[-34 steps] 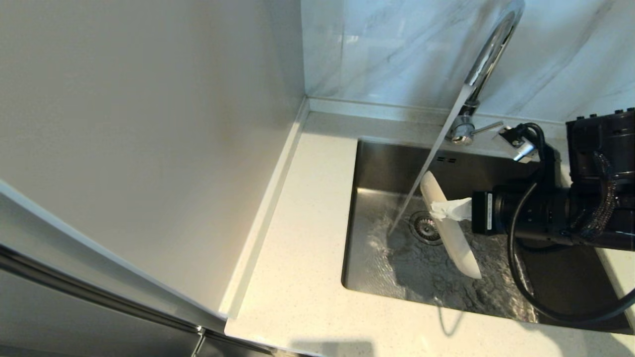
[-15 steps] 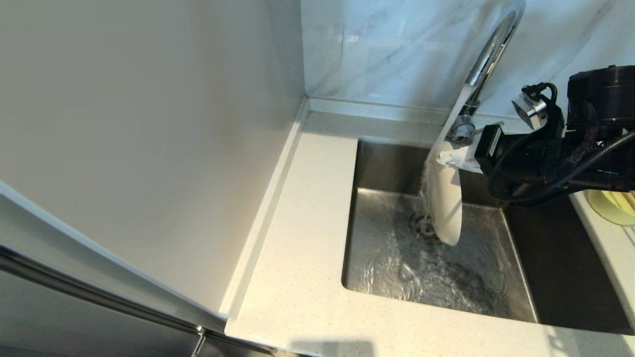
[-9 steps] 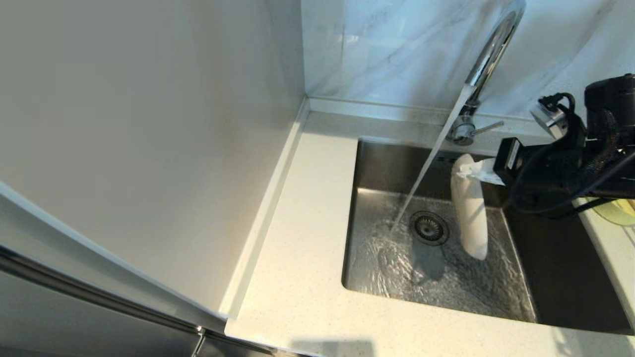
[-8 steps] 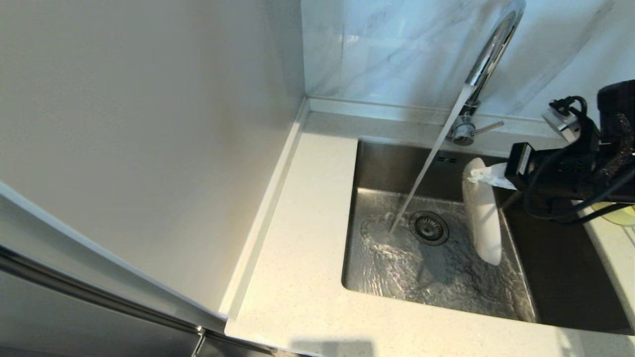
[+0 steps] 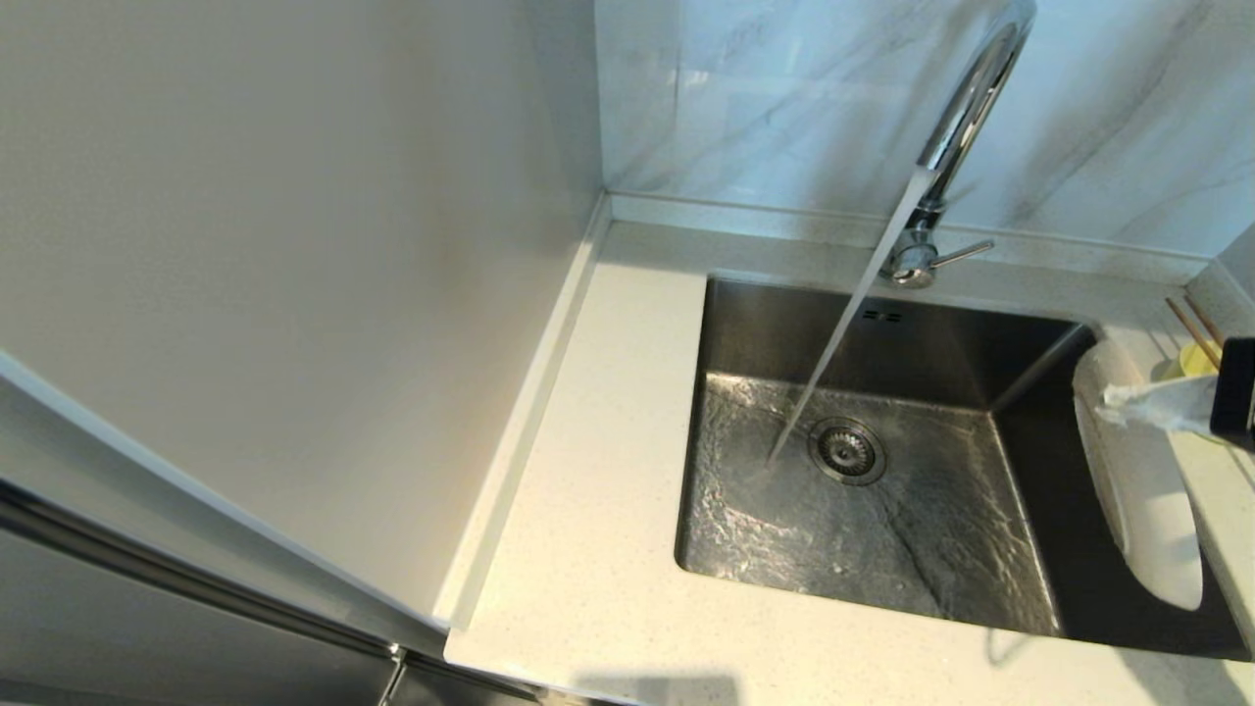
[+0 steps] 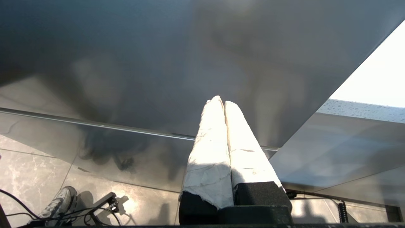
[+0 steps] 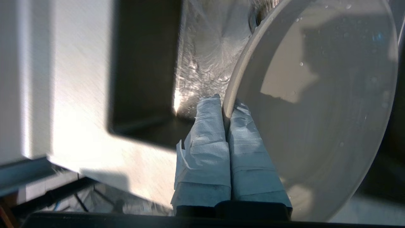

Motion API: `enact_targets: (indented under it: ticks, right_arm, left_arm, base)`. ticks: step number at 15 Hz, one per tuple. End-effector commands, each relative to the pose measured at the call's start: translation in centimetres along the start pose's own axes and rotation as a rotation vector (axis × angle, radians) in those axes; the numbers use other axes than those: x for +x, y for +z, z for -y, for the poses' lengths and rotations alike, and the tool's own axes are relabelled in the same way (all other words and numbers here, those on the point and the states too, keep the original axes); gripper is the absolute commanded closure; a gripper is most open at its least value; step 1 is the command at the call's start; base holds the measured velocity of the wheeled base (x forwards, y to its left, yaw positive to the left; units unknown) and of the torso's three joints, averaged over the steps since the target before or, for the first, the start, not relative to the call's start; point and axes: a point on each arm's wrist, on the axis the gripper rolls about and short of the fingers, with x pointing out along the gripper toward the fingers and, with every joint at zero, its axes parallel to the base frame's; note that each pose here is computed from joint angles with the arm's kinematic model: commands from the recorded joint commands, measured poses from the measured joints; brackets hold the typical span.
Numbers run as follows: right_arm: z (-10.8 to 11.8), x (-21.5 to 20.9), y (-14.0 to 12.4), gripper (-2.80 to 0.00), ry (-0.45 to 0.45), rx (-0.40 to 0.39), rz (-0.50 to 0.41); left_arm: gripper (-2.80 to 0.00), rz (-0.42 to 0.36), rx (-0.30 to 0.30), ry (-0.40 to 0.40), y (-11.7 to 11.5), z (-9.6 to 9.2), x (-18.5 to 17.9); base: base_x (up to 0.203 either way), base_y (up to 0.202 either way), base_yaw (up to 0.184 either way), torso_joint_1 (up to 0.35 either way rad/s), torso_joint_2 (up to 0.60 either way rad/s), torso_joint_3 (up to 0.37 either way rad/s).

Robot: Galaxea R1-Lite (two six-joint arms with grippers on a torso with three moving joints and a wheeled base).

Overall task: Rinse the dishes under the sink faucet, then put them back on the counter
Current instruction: Place the plate on the table

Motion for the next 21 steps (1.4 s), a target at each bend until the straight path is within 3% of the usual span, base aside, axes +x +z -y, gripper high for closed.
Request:
enact_targets:
  ticks: [1,4,7,9,11,13,16,18,21]
  right_arm:
    - [1.2,0.5,-3.2,0.0,-0.025,0.017,-0.076]
    - [1.9,0.5,-5.0,0.0,-0.062,0.032,-0.116]
    - [-0.5,-3.9,-1.0,0.0,-0.039,-0.02,0.037]
    - [-1.2,-5.8,-0.1,0.0,-0.078,-0.048,0.101]
    - [-0.8,-6.9,-0.4,0.0,-0.326,-0.093,0.149]
    - [-0.7,-8.7,-0.5,0.0,-0.583,-0.298,0.149]
    - [-0.4,-11.9,-2.7,0.0,-0.716,-0.51,0.139]
    - [0.1,-13.4,-4.6,0.0,-0.863,-0.641,0.105]
    - [1.2,-12.4,-6.5,0.0,-0.936,-0.661,0.002]
  left_arm:
    - [0.0,0.0,0.0,0.0,0.0,0.0,0.0]
    - [0.0,0.0,0.0,0.0,0.0,0.0,0.0]
    - [0.0,0.0,0.0,0.001,0.0,0.0,0.0]
    - [0.0,0.0,0.0,0.0,0.0,0.0,0.0]
    - [0.0,0.0,0.0,0.001,0.0,0.0,0.0]
    - [0.0,0.0,0.0,0.001,0.0,0.0,0.0]
    - [0.0,0.0,0.0,0.0,0.0,0.0,0.0]
    - [0.0,0.0,0.0,0.001,0.0,0.0,0.0]
    - [0.0,0.0,0.0,0.0,0.0,0.0,0.0]
  base:
    - [0.0,0.0,0.0,0.0,0.0,0.0]
    - [0.0,0.0,0.0,0.0,0.0,0.0]
    - [0.0,0.0,0.0,0.0,0.0,0.0]
    - [0.0,0.0,0.0,0.0,0.0,0.0]
    - [0.0,0.0,0.0,0.0,0.0,0.0]
    - [0.0,0.0,0.0,0.0,0.0,0.0]
    - [0.0,0.0,0.0,0.0,0.0,0.0]
    - [0.0,0.0,0.0,0.0,0.0,0.0]
    - [0.0,0.0,0.0,0.0,0.0,0.0]
